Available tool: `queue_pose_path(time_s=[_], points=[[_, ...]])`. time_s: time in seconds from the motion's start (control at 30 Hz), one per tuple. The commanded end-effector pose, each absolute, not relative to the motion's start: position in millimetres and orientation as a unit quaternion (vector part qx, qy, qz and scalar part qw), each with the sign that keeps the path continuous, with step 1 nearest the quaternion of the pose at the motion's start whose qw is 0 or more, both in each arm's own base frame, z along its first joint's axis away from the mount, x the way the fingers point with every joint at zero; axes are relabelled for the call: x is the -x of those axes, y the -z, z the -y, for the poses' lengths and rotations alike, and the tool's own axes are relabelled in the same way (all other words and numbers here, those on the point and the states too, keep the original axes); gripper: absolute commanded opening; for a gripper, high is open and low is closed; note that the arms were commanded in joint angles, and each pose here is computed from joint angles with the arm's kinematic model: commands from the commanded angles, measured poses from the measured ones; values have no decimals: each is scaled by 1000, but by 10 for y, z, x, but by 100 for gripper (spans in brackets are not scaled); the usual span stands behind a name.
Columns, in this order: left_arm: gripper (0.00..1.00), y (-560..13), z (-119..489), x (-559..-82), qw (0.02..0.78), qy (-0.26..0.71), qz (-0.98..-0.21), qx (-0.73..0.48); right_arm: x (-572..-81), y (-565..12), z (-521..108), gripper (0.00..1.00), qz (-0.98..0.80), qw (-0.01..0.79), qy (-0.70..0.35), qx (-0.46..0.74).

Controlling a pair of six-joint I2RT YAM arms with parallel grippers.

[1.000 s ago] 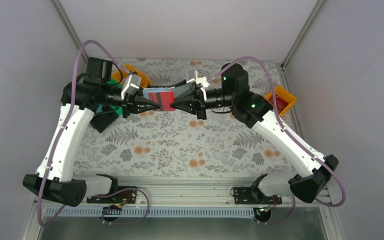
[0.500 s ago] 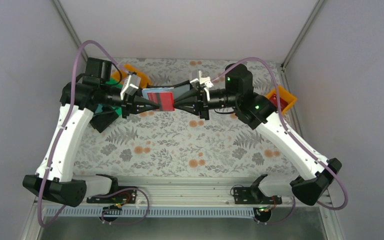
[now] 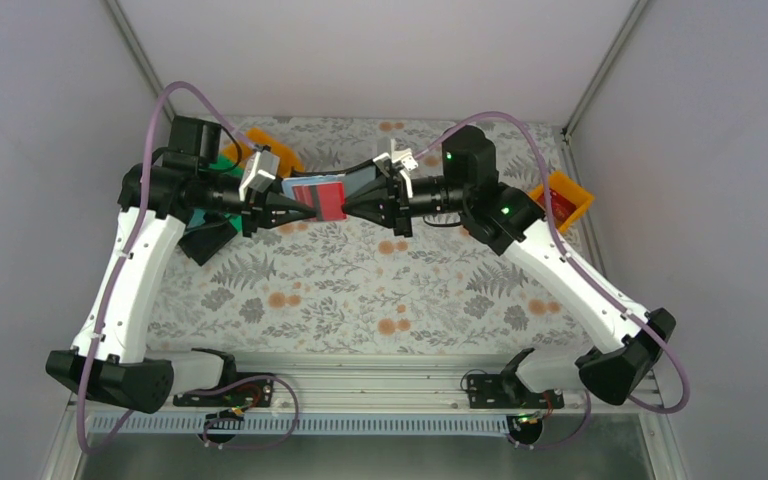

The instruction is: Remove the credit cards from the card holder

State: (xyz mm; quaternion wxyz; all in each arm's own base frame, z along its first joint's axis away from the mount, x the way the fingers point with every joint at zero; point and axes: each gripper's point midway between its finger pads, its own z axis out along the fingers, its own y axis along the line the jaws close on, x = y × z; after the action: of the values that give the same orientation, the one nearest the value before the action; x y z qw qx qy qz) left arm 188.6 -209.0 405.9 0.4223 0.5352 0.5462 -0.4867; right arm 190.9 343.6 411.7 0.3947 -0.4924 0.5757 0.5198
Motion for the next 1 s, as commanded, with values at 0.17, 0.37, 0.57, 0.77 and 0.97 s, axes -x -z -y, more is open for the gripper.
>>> queue_pose_path(time_s=[0.17, 0.37, 0.57, 0.77, 0.97], points=[[2, -4224, 2096, -1702, 438, 509, -496, -550, -2028, -4267, -3576, 10, -563, 415, -524, 486], [2, -4216, 2093, -1695, 438, 510, -497, -549, -1903, -4367, -3550, 4, -538, 417, -535, 500], [12, -4225, 2072, -1718, 441, 505, -501, -547, -1922, -4366, -3395, 4, -555, 443, -508, 487], [16, -4206, 2063, -1742, 439, 510, -506, -540, -1966, -4303, -3285, 4, -575, 447, -494, 476], [3, -4222, 2056, -1751, 440, 509, -507, -539, -1972, -4321, -3251, 4, -578, 450, -487, 476]])
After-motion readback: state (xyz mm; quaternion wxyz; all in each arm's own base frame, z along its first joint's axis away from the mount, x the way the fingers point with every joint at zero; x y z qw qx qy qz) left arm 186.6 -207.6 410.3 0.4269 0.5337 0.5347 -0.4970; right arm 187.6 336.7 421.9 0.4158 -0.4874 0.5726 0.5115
